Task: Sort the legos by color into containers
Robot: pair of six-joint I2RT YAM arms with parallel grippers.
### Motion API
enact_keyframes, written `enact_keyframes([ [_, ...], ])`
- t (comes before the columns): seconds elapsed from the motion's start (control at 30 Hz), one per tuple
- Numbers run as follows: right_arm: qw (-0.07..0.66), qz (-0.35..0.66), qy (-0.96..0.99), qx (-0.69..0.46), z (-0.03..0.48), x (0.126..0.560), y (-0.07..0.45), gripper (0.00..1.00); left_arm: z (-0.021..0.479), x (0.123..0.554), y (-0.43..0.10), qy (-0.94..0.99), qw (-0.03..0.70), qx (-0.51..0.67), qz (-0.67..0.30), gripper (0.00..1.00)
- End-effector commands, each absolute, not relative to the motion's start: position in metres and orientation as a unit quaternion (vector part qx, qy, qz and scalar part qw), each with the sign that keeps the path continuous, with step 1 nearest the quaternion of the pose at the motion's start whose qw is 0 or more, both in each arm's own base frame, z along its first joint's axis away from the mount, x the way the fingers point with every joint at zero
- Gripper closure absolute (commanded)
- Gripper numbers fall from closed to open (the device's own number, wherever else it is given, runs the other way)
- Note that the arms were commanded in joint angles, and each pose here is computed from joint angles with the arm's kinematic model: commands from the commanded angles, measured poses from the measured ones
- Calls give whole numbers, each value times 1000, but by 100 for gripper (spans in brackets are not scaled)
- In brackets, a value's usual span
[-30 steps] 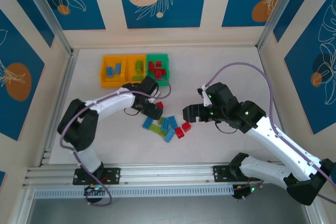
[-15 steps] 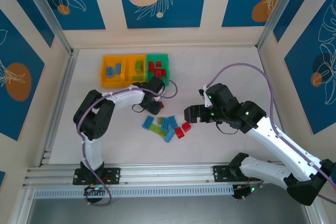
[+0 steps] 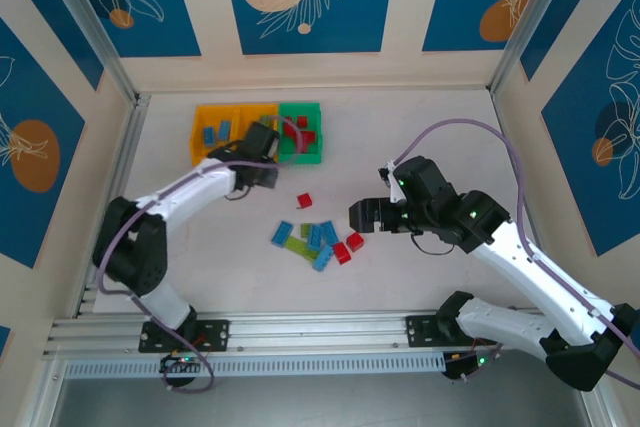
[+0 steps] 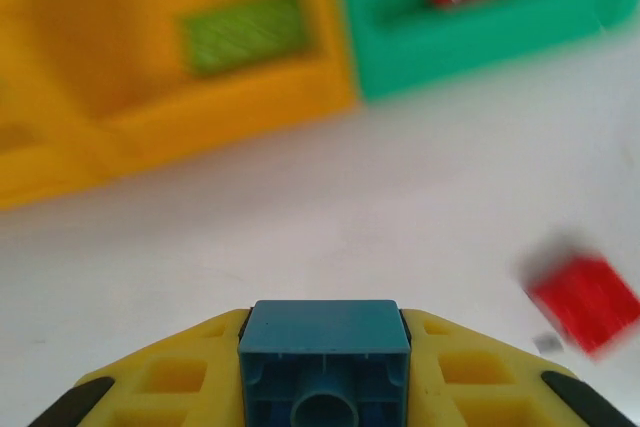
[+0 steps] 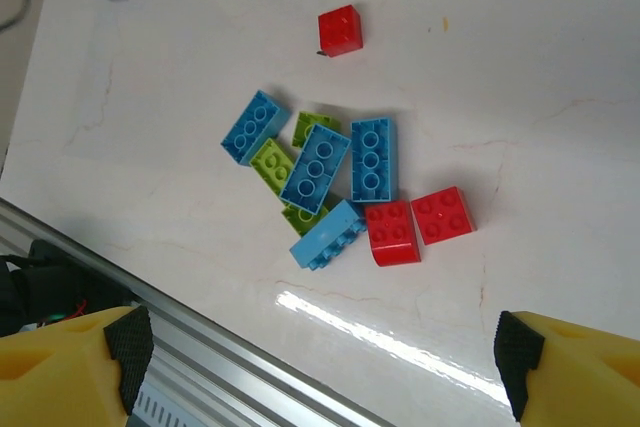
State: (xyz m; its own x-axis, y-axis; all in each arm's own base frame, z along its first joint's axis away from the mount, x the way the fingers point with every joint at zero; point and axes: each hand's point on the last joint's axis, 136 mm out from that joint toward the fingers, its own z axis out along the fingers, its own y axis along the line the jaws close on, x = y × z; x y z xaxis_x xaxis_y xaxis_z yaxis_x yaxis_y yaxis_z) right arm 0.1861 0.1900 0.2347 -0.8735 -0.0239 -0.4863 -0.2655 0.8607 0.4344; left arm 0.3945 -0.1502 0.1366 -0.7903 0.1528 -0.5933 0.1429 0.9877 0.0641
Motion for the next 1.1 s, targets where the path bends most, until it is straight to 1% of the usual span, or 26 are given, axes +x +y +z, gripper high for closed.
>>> enact_keyframes([
  [0.0,243,254,934,-61,240,187,186,9,157,434,-95,933,356,-54,16,73],
  [0.07,239,255,935,-59,238,187,187,9,158,458,-68,930,355,-96,30,75],
  [0.17,236,257,935,-60,237,187,189,9,149,494,-42,929,345,-126,44,75],
  [0.27,236,256,936,-60,239,187,188,9,138,524,-29,934,327,-139,40,69],
  [0.33,237,252,937,-55,239,186,186,9,135,538,-30,936,324,-137,24,62],
  [0.4,238,249,937,-50,238,186,183,9,140,543,-32,936,327,-132,13,49],
  [0.5,237,240,940,-36,233,188,181,9,158,538,-39,930,344,-129,-13,43],
  [0.53,236,237,942,-33,231,190,181,9,166,533,-43,927,353,-127,-27,41],
  [0.6,232,230,945,-30,225,193,182,9,185,518,-52,920,364,-127,-62,41],
  [0.7,218,219,951,-35,215,200,190,9,221,482,-79,907,387,-108,-125,41],
  [0.8,202,203,957,-48,202,212,204,9,261,435,-114,890,429,-45,-151,41],
  [0.87,199,188,960,-57,194,222,214,9,277,399,-136,884,442,3,-154,41],
  [0.97,192,173,963,-71,179,241,233,9,287,342,-160,879,439,86,-163,41],
  [1.07,178,156,968,-87,161,259,254,9,287,292,-165,874,421,160,-181,40],
])
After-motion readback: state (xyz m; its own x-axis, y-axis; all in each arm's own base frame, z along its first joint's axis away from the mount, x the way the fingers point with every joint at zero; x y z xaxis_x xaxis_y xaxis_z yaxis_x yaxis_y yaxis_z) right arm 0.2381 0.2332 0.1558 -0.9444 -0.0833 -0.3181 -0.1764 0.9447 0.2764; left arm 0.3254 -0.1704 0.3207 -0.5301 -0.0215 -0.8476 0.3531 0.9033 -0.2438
